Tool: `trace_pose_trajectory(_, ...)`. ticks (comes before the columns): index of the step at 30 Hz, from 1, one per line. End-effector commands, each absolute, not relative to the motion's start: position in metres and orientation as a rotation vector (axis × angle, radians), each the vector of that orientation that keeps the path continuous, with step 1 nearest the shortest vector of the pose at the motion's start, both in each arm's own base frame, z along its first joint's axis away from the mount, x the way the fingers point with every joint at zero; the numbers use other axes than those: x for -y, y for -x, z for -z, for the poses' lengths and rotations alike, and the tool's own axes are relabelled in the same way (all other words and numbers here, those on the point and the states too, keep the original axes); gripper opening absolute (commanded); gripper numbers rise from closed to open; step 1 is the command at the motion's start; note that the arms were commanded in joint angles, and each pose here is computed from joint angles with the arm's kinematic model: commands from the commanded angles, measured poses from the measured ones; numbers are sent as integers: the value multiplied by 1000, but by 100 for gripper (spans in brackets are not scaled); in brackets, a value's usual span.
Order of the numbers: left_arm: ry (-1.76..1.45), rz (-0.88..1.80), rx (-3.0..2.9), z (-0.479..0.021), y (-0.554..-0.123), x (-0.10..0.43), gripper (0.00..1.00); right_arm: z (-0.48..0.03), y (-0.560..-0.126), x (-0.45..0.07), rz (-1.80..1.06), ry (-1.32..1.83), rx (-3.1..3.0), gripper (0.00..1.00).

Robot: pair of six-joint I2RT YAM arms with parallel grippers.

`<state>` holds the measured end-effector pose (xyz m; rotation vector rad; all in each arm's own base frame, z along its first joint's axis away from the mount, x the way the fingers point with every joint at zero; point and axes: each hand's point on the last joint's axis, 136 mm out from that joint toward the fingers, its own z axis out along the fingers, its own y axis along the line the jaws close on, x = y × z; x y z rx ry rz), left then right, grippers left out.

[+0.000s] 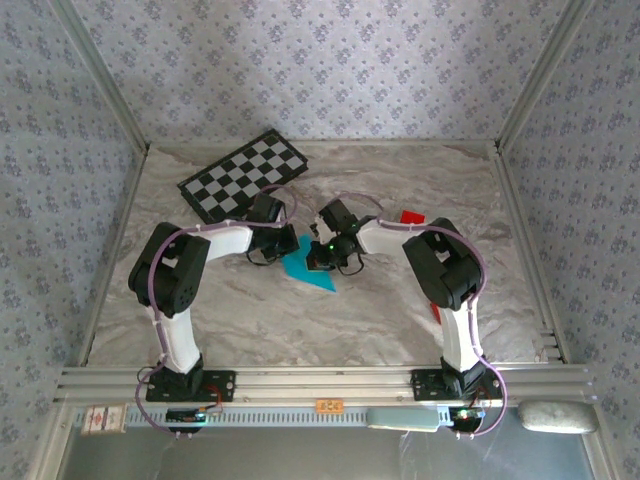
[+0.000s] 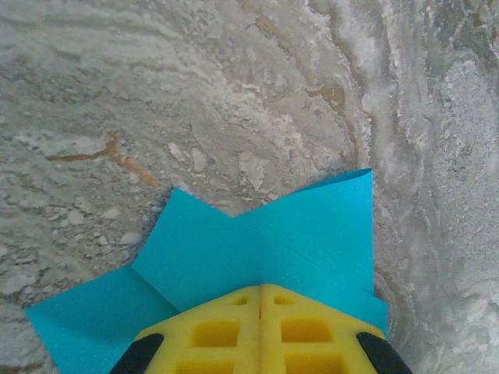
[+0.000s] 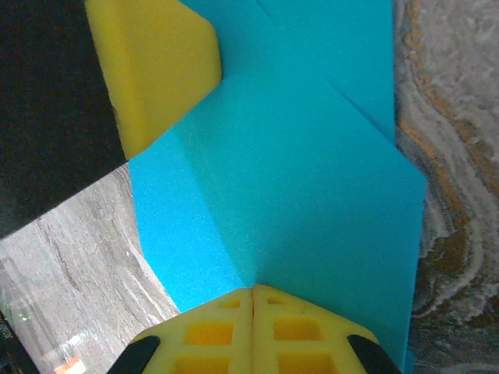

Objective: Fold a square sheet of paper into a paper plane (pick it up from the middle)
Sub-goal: Fourth fold the wing at the center of the table, then pick up the paper from the center of the table.

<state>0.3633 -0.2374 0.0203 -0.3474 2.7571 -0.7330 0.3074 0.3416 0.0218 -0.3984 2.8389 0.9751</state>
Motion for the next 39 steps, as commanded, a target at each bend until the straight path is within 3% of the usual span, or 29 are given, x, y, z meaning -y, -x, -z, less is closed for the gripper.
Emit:
trace_pose_trajectory(1, 470, 357, -2951, 33, -328, 188, 5, 2, -273, -310, -889, 385, -2996, 4)
trace_pose_trajectory(12, 479, 335, -2973, 39, -327, 187, 4, -3, -230, -272, -901, 380, -3064, 5)
trace_pose_trajectory(19, 370, 591, -2871, -11, -351, 226, 8, -45, -252, -280, -959, 429, -2862, 8)
trace_pose_trajectory(23, 336, 771, -2740, -70, -368, 246, 17, -72, -274, -280, -928, 426, -2713, 21)
trace_pose_trajectory(27, 372, 836, -2605, -122, -376, 240, 33, -86, -294, -277, -935, 357, -2633, 33)
trace_pose_trajectory(33, 555, 902, -2456, -150, -368, 199, 50, -82, -320, -286, -1077, 267, -2575, 44)
trace_pose_trajectory(39, 698, 875, -2364, -153, -342, 152, 64, -67, -336, -304, -1171, 283, -2585, 44)
